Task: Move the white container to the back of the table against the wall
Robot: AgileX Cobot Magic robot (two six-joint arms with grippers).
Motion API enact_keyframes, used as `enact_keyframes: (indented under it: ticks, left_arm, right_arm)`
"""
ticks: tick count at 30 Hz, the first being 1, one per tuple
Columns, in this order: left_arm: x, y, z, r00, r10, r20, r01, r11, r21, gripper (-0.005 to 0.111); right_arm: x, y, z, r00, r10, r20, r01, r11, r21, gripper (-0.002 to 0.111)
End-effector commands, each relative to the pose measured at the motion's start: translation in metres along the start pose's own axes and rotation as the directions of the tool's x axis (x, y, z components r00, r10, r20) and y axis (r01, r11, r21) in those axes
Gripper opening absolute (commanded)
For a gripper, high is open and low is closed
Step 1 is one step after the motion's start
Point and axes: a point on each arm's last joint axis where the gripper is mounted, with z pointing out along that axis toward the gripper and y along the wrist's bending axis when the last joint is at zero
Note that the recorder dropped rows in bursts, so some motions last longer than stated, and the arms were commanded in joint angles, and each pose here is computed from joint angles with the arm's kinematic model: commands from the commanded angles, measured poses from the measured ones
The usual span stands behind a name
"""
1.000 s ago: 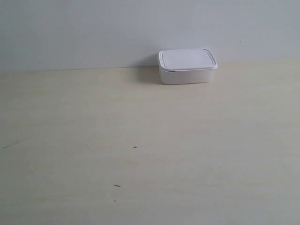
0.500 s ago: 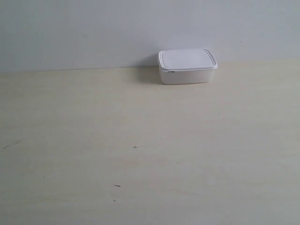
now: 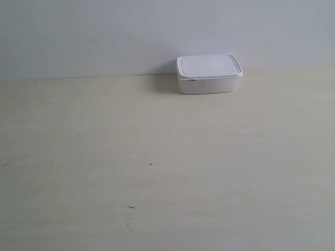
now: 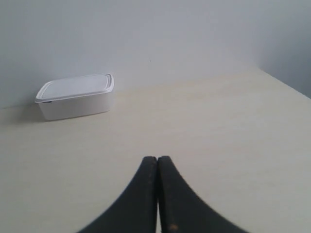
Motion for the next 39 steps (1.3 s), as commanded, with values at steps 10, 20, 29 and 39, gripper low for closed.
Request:
enact_keyframes:
  ticks: [10, 20, 29, 39]
  left_arm:
    - [-0.0005, -0.0007, -0.0003, 1.000, -0.001, 0.010, 0.001, 1.000, 0.011, 0.000]
    - [-0.0005, -0.0007, -0.0003, 1.000, -0.001, 0.010, 0.001, 1.000, 0.011, 0.000]
    - [-0.0005, -0.0007, -0.0003, 1.000, -0.001, 0.010, 0.001, 1.000, 0.011, 0.000]
    - [-0.0005, -0.0007, -0.0003, 1.000, -0.001, 0.010, 0.001, 1.000, 0.011, 0.000]
  right_arm:
    - [0.0050, -0.0014, -0.0001, 0.999, -0.005, -0.041, 0.006, 1.000, 0.015, 0.000]
    - [0.0050, -0.0014, -0.0001, 0.999, -0.005, -0.041, 0.006, 1.000, 0.015, 0.000]
    - [0.0050, -0.0014, -0.0001, 0.999, -0.005, -0.041, 0.006, 1.000, 0.015, 0.000]
    - [0.0050, -0.0014, -0.0001, 0.999, -0.005, -0.041, 0.006, 1.000, 0.015, 0.000]
